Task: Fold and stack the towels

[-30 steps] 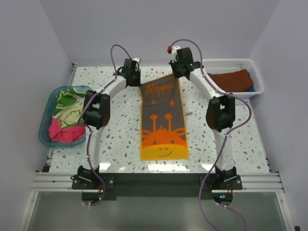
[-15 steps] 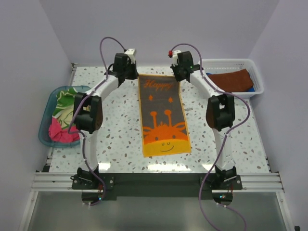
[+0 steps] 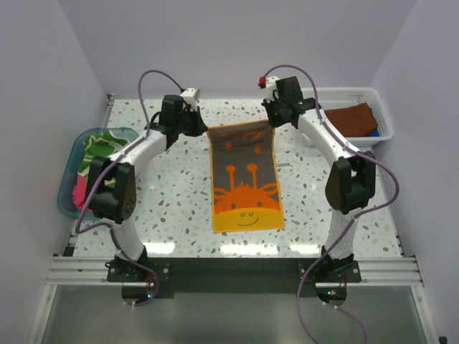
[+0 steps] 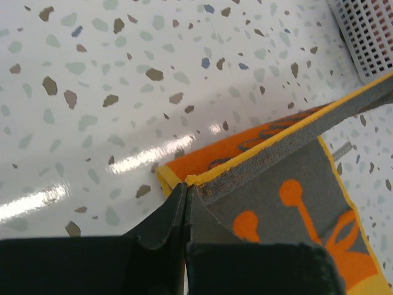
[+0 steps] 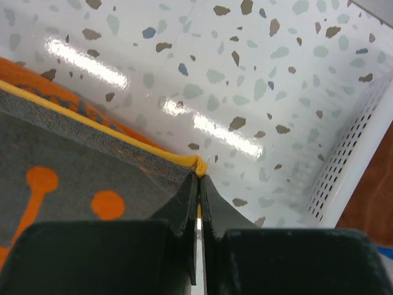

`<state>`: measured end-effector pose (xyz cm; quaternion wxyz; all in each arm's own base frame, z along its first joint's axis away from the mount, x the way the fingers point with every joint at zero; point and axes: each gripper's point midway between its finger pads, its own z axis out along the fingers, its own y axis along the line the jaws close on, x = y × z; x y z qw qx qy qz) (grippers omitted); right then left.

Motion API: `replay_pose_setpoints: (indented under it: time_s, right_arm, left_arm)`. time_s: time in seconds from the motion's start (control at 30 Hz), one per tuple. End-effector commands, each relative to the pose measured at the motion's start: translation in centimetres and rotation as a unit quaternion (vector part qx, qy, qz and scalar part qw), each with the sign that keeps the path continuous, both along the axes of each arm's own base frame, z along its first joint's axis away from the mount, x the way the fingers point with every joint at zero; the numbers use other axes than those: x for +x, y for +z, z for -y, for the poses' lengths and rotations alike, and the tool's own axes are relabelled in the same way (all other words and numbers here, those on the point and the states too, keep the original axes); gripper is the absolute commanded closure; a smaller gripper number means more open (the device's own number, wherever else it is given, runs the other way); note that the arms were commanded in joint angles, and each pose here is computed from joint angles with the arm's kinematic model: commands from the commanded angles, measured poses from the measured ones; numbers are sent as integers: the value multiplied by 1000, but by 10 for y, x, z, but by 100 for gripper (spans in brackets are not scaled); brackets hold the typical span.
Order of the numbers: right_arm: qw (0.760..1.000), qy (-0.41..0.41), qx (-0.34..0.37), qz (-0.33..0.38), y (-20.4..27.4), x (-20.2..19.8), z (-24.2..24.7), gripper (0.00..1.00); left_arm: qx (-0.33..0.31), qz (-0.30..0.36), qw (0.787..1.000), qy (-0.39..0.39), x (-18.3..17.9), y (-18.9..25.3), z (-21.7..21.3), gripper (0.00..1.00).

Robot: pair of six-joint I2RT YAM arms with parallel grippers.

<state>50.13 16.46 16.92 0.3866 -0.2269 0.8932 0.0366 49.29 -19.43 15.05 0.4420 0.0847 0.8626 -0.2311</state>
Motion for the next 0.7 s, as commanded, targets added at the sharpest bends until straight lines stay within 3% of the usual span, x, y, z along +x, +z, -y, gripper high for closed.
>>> replay_pose_setpoints:
  time_s: [0.0, 0.33, 0.67]
  right_arm:
    - [999, -13, 5, -44, 3, -38, 13, 100]
    - [992, -38, 31, -116, -12, -120, 22, 100]
    - [981, -51, 55, -178, -36, -192, 20, 100]
  left_arm:
    - [-29, 27, 999, -8, -26, 31, 8, 100]
    - [-35, -14, 999, -7, -115, 18, 19, 100]
    - [-49, -75, 996, -5, -178, -9, 21, 100]
